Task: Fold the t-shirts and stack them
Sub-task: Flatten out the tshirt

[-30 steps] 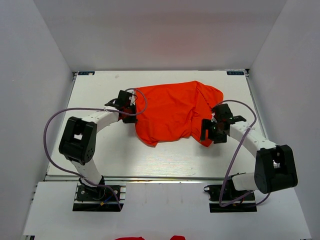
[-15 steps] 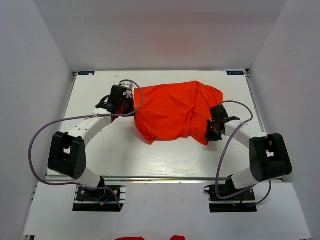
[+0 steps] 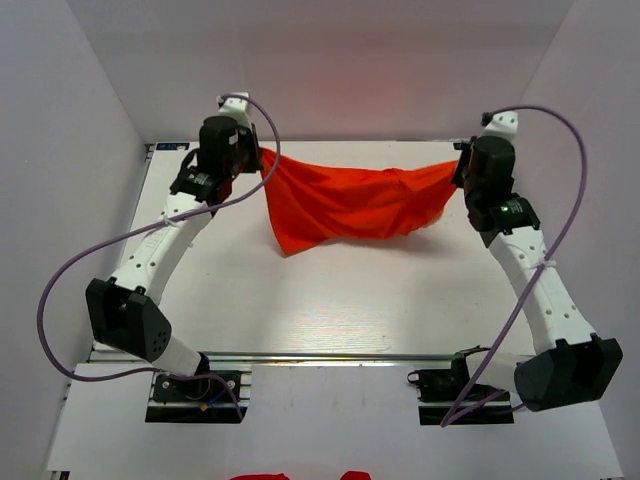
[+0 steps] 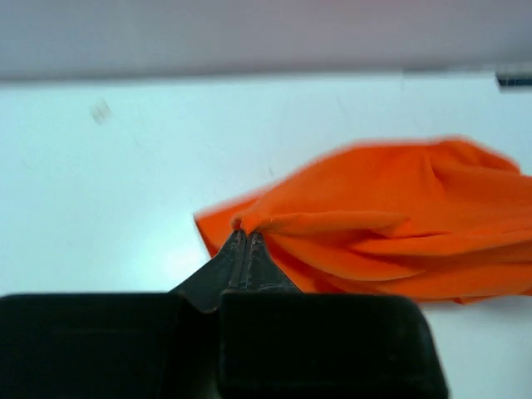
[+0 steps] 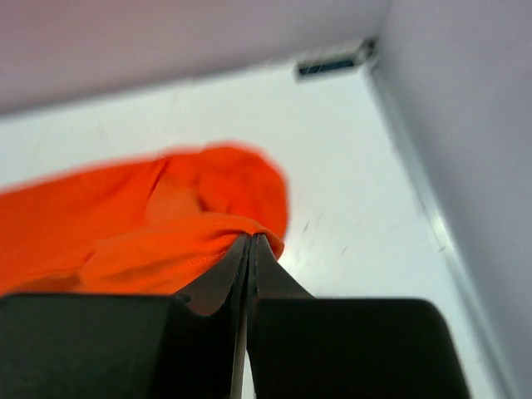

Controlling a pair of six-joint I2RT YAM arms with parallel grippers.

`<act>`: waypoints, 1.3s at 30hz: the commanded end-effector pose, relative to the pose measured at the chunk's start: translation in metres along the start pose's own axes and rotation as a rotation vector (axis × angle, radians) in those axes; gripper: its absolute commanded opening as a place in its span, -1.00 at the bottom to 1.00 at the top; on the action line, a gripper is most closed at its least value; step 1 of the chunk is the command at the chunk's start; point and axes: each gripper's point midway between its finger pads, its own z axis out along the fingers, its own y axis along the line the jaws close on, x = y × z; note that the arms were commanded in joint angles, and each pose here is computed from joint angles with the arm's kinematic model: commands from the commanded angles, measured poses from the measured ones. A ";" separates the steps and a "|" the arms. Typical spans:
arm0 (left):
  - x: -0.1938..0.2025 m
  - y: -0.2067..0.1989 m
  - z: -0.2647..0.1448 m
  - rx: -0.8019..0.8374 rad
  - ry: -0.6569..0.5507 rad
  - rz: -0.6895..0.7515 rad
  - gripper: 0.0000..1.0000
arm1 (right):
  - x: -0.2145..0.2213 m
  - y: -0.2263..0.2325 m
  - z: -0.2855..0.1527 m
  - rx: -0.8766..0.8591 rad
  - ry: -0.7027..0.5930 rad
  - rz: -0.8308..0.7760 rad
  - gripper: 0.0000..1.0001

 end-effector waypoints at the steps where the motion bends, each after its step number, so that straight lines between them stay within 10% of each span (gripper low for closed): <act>1: -0.091 0.014 -0.037 -0.108 -0.227 0.051 -1.00 | -0.075 -0.039 -0.020 0.173 -0.220 0.001 -1.00; 18: -0.266 0.009 -0.204 -0.166 -0.770 0.215 -1.00 | -0.321 -0.096 -0.242 0.290 -0.980 -0.070 -1.00; 32: -0.297 -0.015 -0.348 -0.022 -1.029 0.274 -1.00 | -0.347 -0.100 -0.387 0.133 -1.260 -0.119 -1.00; 39: -0.281 -0.016 -0.340 0.005 -0.994 0.277 -1.00 | -0.334 -0.102 -0.369 0.164 -1.216 -0.138 -1.00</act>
